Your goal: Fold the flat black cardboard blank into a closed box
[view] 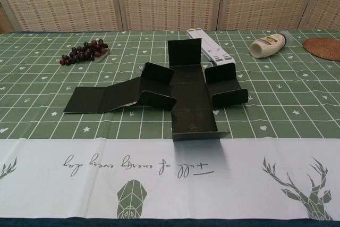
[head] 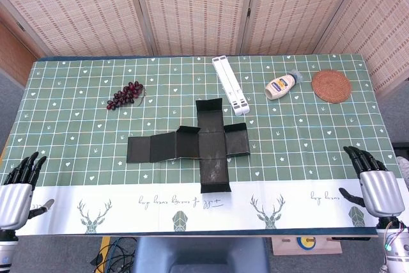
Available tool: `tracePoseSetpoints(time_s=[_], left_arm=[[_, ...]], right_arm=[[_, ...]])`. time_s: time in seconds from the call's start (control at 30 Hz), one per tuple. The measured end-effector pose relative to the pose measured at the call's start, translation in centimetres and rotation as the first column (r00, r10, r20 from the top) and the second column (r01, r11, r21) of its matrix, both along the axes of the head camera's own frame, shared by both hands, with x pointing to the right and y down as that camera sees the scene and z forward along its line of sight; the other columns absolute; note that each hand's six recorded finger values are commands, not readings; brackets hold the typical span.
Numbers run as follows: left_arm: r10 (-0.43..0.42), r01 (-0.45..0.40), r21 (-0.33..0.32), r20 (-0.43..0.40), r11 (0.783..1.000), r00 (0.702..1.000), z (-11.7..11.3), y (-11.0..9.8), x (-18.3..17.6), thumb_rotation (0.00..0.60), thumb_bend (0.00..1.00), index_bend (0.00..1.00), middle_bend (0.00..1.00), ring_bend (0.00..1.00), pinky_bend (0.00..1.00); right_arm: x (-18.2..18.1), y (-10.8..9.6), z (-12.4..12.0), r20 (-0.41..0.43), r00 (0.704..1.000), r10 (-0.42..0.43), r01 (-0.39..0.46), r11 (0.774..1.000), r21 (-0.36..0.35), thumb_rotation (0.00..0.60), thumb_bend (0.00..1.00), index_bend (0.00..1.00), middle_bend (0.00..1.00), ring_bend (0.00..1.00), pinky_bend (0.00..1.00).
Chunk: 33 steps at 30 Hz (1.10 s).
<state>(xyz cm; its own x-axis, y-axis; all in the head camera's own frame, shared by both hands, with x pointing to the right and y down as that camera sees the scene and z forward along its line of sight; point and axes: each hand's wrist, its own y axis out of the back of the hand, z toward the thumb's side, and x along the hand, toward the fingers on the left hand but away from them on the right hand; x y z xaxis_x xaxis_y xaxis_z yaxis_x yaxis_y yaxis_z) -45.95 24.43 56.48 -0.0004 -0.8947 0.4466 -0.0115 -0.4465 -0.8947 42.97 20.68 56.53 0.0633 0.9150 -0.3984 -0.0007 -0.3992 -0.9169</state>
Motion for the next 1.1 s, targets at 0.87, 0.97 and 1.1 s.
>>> tracePoseSetpoints(time_s=[0.87,0.97,1.1], left_arm=[[0.026,-0.026,0.018,-0.02,1.0,0.999,-0.4,-0.2,0.5,0.6,0.1,0.0,0.0,0.04,0.16],[0.024,-0.024,0.016,-0.021,1.0,0.999,-0.3,-0.1,0.5,0.6,0.1,0.0,0.0,0.04,0.16],[0.022,-0.022,0.013,-0.018,1.0,1.0,-0.3,0.0,0.4,0.6,0.1,0.0,0.0,0.04,0.16]], right_arm=[[-3.9,-2.9,-0.5,0.029,0.984,-0.176,0.176,0.984,0.0,0.6,0.16,0.08,0.17,0.4,0.65],[-5.6,-3.9,-0.1,0.042,0.972,-0.232,0.233,0.972,-0.013,0.6,0.16,0.08,0.19,0.49,0.73],[-8.2,-5.1,0.8,0.06,0.952,-0.301,0.304,0.952,-0.048,0.6,0.18,0.08,0.22,0.62,0.8]])
